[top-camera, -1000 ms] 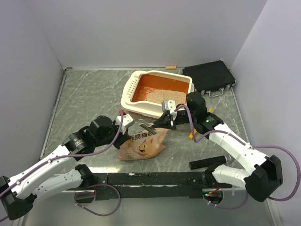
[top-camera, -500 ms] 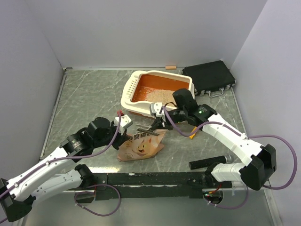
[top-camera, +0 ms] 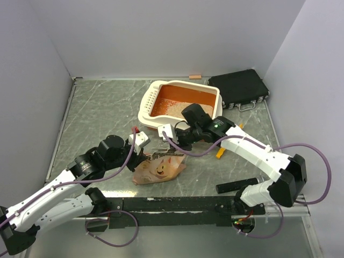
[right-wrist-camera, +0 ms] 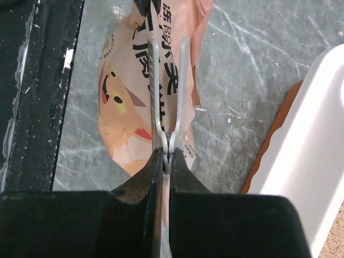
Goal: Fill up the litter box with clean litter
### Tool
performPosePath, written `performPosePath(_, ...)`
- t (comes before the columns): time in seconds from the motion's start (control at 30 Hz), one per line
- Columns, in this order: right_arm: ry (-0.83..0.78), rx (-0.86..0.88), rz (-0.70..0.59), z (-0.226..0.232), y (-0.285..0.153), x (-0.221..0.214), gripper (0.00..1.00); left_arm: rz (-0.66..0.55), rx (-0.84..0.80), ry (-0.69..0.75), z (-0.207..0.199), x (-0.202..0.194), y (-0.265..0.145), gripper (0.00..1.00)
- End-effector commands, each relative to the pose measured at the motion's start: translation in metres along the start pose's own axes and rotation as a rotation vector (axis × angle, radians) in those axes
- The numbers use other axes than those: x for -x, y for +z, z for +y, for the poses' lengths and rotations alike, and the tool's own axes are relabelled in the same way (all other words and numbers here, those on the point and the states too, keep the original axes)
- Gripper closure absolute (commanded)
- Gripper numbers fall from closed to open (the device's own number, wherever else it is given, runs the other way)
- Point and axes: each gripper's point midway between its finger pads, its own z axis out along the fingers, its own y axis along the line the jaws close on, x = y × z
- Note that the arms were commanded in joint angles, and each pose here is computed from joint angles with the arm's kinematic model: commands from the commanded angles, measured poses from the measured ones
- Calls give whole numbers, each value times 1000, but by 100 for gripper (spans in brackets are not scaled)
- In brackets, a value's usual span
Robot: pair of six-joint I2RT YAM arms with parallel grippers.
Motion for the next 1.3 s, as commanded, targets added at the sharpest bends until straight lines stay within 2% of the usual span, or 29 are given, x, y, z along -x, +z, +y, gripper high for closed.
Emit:
performPosePath(0.0,-32,-3,83,-4,5,-5,100,-156,8,4,0,39,-9,99)
performPosePath(0.57,-73,62,237,16,21,-29,100,-166,71,-5,11,40,-10,99)
performPosePath(0.87,-71,39,258,16,33,-38,100,-192,69,-2,10,45,-13,99)
performPosePath(0.97,-64,16,222,13,39,-33,100,-195,67,0,10,45,-14,99)
performPosePath(1.27,-59,-39,157,7,40,-23,75,-193,56,-1,8,44,-13,99)
